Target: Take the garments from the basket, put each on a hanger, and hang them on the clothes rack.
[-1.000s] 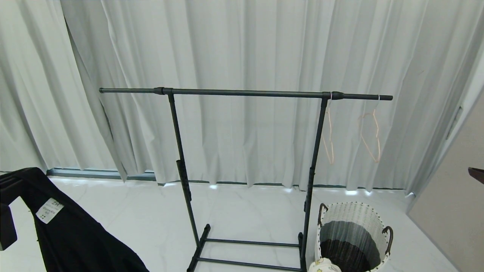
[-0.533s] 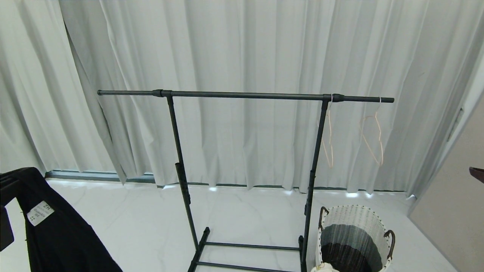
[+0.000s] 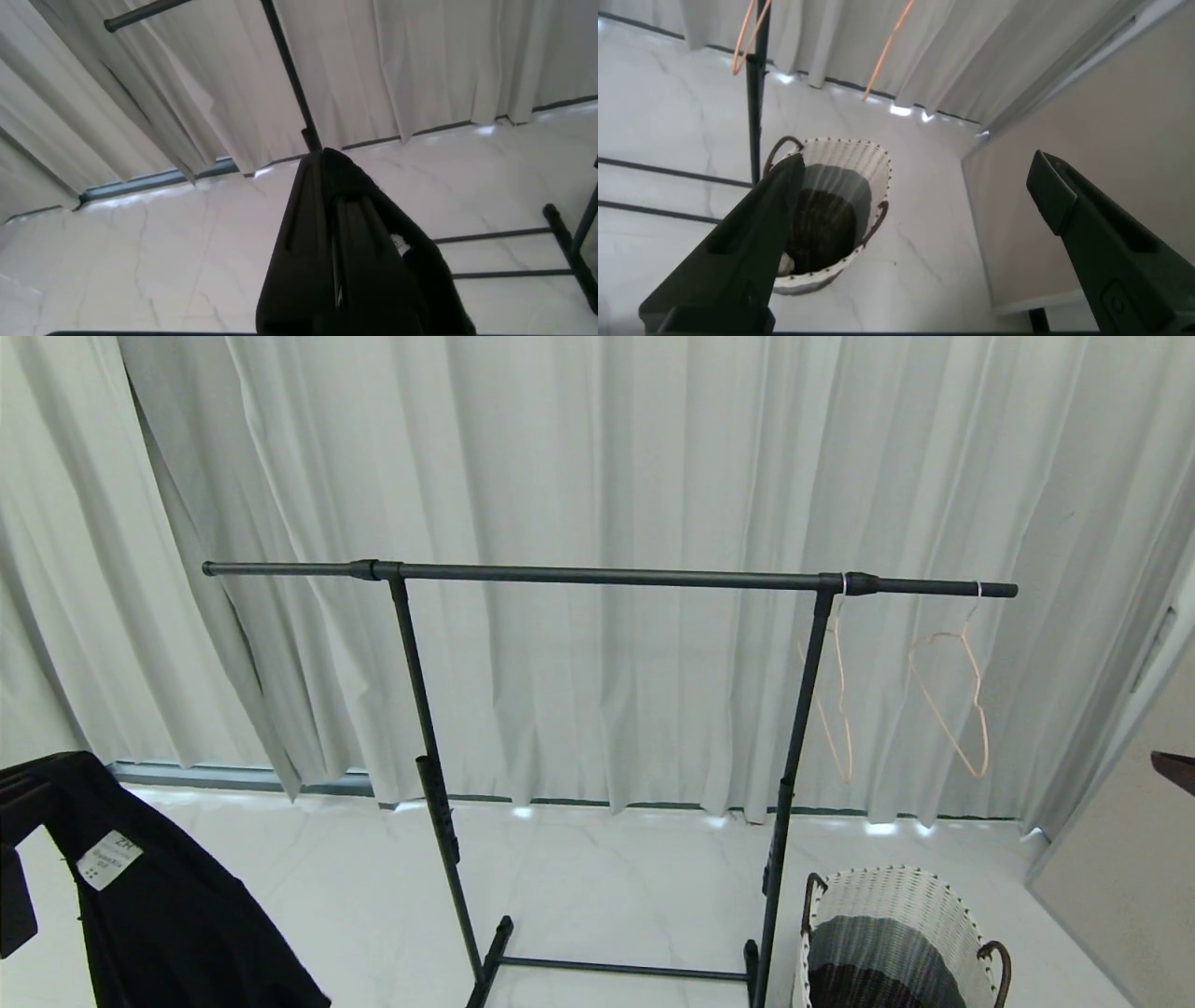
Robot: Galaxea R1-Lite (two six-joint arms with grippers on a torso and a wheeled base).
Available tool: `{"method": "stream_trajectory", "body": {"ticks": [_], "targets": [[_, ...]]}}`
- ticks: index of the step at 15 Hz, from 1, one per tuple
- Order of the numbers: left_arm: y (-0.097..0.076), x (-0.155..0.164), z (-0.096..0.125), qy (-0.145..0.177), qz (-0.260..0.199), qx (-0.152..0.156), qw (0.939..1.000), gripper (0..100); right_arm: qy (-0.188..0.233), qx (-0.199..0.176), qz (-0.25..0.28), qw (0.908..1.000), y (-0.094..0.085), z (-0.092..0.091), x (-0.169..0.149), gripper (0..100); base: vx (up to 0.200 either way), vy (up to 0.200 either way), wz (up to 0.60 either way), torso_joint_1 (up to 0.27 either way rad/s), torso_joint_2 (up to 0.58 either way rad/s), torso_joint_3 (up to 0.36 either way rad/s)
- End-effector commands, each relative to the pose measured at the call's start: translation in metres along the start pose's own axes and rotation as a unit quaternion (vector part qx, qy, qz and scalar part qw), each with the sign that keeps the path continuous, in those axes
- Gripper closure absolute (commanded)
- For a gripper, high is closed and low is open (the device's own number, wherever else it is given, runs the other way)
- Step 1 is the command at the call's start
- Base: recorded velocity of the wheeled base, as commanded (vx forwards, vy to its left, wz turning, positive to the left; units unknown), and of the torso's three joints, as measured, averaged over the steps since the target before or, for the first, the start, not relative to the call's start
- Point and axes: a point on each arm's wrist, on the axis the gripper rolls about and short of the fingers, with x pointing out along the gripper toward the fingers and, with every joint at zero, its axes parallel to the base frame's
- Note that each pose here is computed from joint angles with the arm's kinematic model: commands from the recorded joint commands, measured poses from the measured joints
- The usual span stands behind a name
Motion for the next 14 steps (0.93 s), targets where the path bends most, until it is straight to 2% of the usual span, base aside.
{"method": "stream_trajectory", "body": {"ticks": [1,6,12,14], "targets": [[0.0002,-0.0005,0.0003,-0.001,0.002,0.0,1.0,100,0.001,0.0,0.0,1.0,0.0002,-0.0004,0.0001,0,0.0,0.0,0.0,0.0,0.0,0.0],[0.0014,0.0,0.0037,-0.015,0.007,-0.002,0.9999,100,0.0,-0.001,0.0,1.0,0.0,-0.0001,-0.0001,0,0.0,0.0,0.0,0.0,0.0,0.0],[0.0014,-0.0003,0.0037,-0.016,0.006,-0.002,0.9998,100,-0.015,0.003,-0.004,0.9999,-0.0005,0.0027,0.0012,0,0.0,-0.2,0.0,0.005,0.0,0.002],[0.0015,-0.0003,0.0039,-0.017,0.007,-0.003,0.9998,100,-0.015,0.002,-0.004,0.9999,-0.0002,0.0029,0.0025,0,0.0,0.0,0.0,0.0,0.0,0.0]]}}
